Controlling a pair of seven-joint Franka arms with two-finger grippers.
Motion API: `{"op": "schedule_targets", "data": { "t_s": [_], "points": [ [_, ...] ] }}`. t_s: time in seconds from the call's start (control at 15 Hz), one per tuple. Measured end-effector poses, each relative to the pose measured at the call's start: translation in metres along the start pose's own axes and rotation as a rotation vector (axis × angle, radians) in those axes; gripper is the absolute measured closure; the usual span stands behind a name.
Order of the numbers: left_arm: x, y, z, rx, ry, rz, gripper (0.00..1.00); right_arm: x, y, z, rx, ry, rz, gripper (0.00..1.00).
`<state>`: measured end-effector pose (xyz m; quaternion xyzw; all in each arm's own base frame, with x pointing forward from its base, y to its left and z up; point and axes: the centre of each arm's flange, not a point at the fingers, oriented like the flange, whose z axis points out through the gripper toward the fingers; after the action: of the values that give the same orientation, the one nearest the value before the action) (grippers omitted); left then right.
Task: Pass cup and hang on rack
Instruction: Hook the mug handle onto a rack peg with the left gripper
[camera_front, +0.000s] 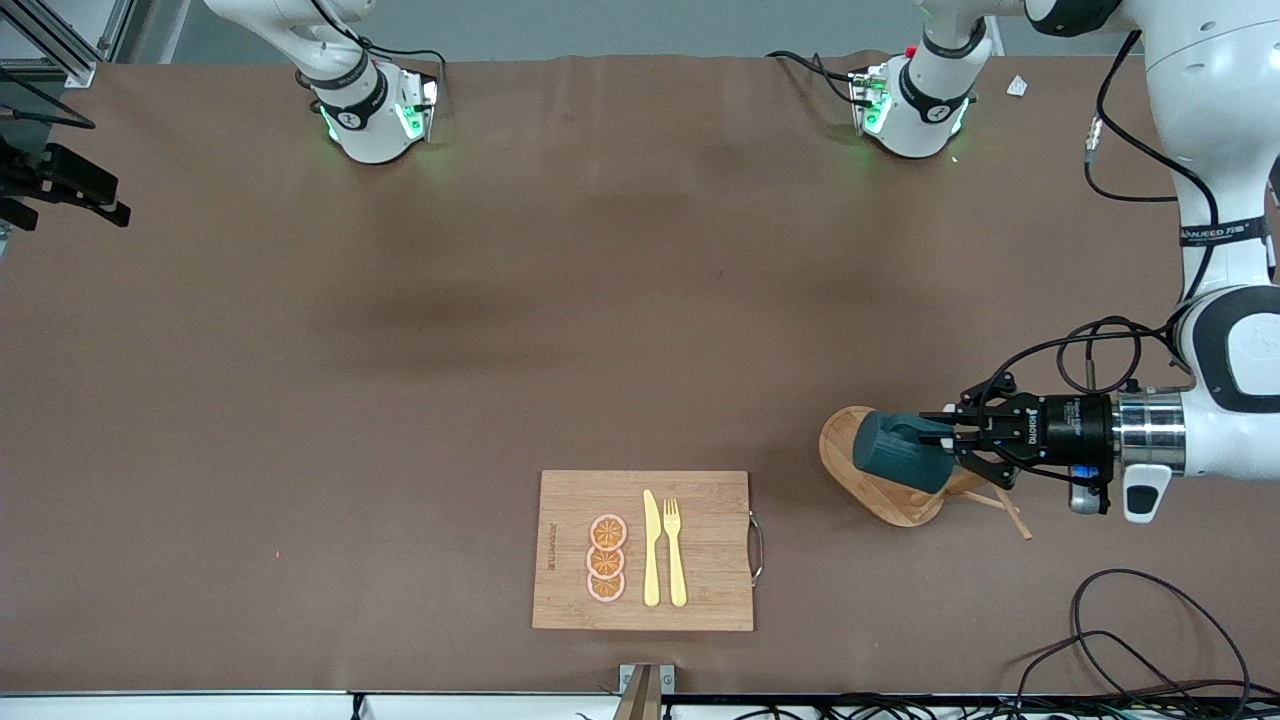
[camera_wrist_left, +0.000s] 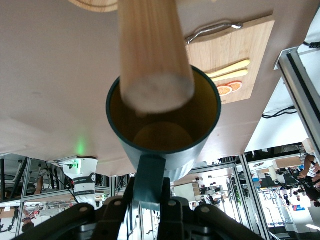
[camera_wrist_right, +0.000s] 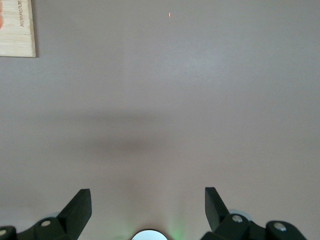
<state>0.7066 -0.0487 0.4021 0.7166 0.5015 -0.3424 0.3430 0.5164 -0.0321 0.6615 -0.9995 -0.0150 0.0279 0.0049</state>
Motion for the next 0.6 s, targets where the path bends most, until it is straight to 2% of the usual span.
{"op": "schedule_targets", "data": {
  "t_s": [0.6],
  "points": [
    [0.03,-0.008,-0.025,-0.051,-0.019,-0.012,0.79,0.0,0.0,0.0,0.0,0.0,-0.001,0.0]
  ]
}}
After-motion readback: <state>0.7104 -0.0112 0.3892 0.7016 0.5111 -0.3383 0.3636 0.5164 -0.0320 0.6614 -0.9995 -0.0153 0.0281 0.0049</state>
